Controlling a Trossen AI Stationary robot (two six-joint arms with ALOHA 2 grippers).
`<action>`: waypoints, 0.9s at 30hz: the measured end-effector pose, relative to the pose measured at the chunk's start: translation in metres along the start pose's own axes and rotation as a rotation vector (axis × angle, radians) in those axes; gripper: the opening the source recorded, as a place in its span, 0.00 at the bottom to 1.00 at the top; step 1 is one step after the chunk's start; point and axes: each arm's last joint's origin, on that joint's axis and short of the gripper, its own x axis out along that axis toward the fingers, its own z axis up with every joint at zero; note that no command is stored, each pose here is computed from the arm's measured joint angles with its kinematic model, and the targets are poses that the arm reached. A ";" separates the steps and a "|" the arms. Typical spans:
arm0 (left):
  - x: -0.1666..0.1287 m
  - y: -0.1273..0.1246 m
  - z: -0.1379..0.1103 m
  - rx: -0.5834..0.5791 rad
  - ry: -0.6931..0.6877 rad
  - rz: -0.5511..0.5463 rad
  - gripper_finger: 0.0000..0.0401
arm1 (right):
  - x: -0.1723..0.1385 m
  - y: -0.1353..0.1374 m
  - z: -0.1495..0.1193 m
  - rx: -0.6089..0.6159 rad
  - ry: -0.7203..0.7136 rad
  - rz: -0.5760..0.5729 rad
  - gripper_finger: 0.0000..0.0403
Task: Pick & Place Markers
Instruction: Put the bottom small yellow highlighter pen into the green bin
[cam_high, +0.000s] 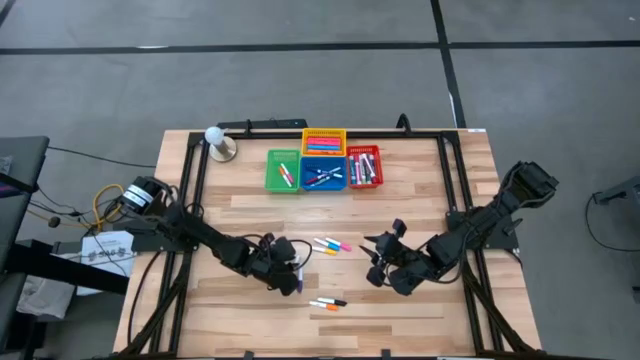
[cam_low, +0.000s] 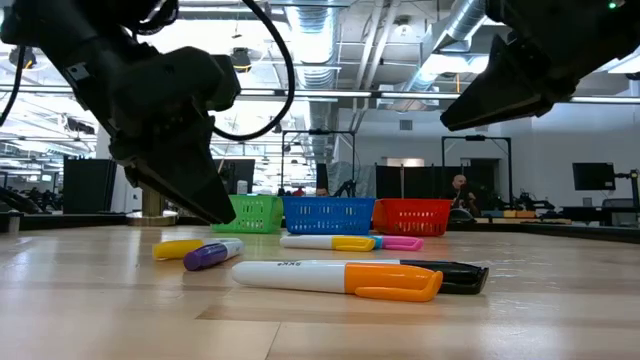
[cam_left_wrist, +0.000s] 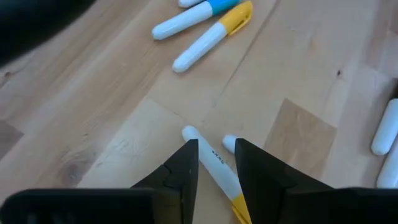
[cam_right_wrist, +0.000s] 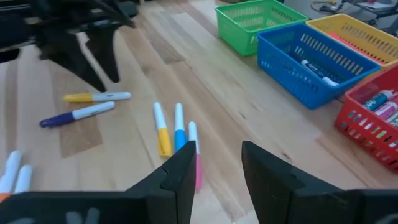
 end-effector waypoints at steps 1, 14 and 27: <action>0.001 0.001 0.001 -0.004 0.004 -0.002 0.26 | -0.001 0.001 0.000 -0.001 -0.001 0.006 0.29; 0.004 0.010 -0.009 -0.063 0.042 0.002 0.26 | -0.004 0.003 -0.001 -0.001 -0.007 0.018 0.29; 0.004 0.009 -0.009 -0.067 0.033 -0.010 0.26 | -0.004 0.003 -0.001 -0.001 -0.006 0.019 0.29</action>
